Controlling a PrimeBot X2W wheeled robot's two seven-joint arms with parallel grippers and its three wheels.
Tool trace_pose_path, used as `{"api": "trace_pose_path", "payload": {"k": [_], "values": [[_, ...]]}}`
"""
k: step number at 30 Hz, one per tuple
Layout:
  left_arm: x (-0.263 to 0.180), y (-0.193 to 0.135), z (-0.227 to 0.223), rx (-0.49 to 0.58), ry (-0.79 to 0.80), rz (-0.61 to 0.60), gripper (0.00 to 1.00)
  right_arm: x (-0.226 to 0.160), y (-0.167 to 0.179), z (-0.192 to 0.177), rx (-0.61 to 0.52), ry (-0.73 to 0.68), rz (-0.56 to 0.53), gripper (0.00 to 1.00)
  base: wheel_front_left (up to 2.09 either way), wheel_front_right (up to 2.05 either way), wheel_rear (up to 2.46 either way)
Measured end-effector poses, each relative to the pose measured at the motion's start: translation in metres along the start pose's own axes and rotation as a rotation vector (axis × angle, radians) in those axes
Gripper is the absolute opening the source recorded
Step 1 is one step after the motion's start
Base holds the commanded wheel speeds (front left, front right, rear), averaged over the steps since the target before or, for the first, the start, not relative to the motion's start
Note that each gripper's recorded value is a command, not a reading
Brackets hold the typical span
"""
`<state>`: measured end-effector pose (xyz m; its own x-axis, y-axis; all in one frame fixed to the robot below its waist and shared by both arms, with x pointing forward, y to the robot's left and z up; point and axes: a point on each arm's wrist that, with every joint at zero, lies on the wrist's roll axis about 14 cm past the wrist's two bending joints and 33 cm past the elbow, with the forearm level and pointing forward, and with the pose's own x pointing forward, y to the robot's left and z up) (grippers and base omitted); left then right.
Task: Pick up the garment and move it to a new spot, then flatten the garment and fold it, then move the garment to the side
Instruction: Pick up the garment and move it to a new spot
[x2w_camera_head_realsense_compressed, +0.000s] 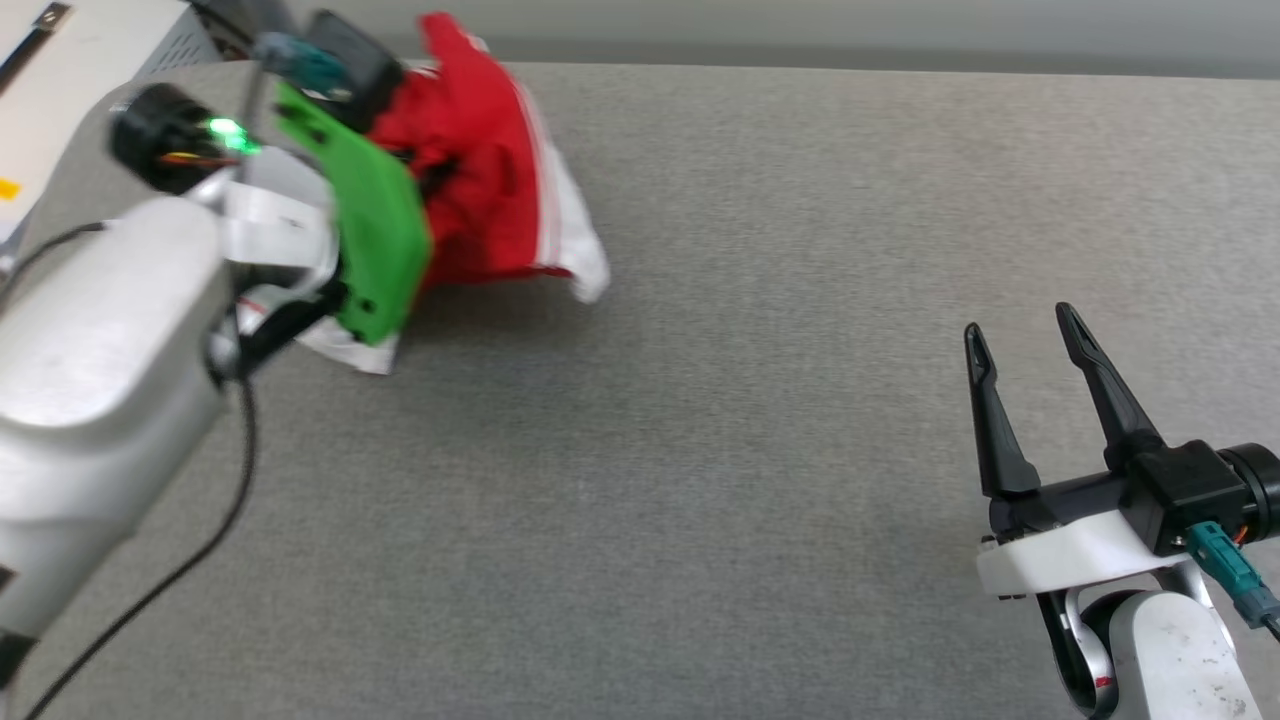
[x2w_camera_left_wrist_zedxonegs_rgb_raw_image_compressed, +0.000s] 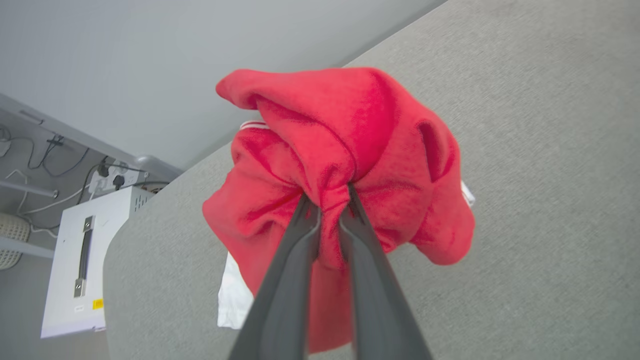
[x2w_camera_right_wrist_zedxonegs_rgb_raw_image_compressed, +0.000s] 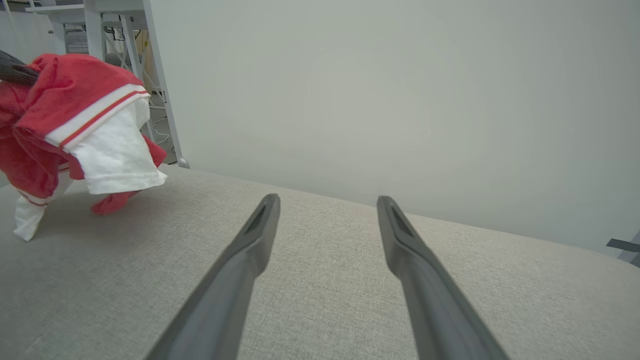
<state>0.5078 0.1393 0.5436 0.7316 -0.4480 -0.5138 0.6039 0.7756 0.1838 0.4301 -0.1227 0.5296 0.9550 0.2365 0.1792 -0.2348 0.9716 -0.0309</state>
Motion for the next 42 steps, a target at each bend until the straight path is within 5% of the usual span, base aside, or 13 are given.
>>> {"api": "trace_pose_path", "payload": {"k": [10, 14, 26, 30, 31, 32, 42], "values": [[0.044, -0.162, 0.074, 0.134, -0.200, -0.407, 0.00, -0.028, -0.049, 0.014, -0.043, -0.009, -0.151, 1.00, 0.00, 0.00, 0.00], [0.058, -0.210, 0.056, 0.179, -0.151, -0.521, 0.00, -0.034, -0.062, 0.012, -0.056, 0.003, -0.188, 1.00, 0.00, 0.00, 0.00], [0.102, -0.243, -0.063, 0.109, 0.143, -0.575, 0.00, -0.030, -0.071, -0.015, -0.051, 0.070, -0.207, 1.00, 0.00, 0.00, 0.00], [0.106, -0.242, -0.065, 0.077, 0.119, -0.568, 0.00, -0.029, -0.071, -0.021, -0.048, 0.085, -0.208, 1.00, 0.00, 0.00, 0.00], [0.106, -0.240, -0.062, 0.064, 0.098, -0.562, 0.80, -0.029, -0.070, -0.021, -0.046, 0.085, -0.206, 1.00, 0.00, 0.00, 0.00], [0.106, -0.239, -0.058, 0.057, 0.074, -0.556, 1.00, -0.029, -0.070, -0.021, -0.045, 0.083, -0.204, 1.00, 0.00, 0.00, 0.00], [0.071, -0.203, 0.048, -0.054, -0.410, -0.378, 1.00, -0.038, -0.056, 0.000, -0.035, 0.039, -0.179, 1.00, 0.00, 0.00, 0.00]]}}
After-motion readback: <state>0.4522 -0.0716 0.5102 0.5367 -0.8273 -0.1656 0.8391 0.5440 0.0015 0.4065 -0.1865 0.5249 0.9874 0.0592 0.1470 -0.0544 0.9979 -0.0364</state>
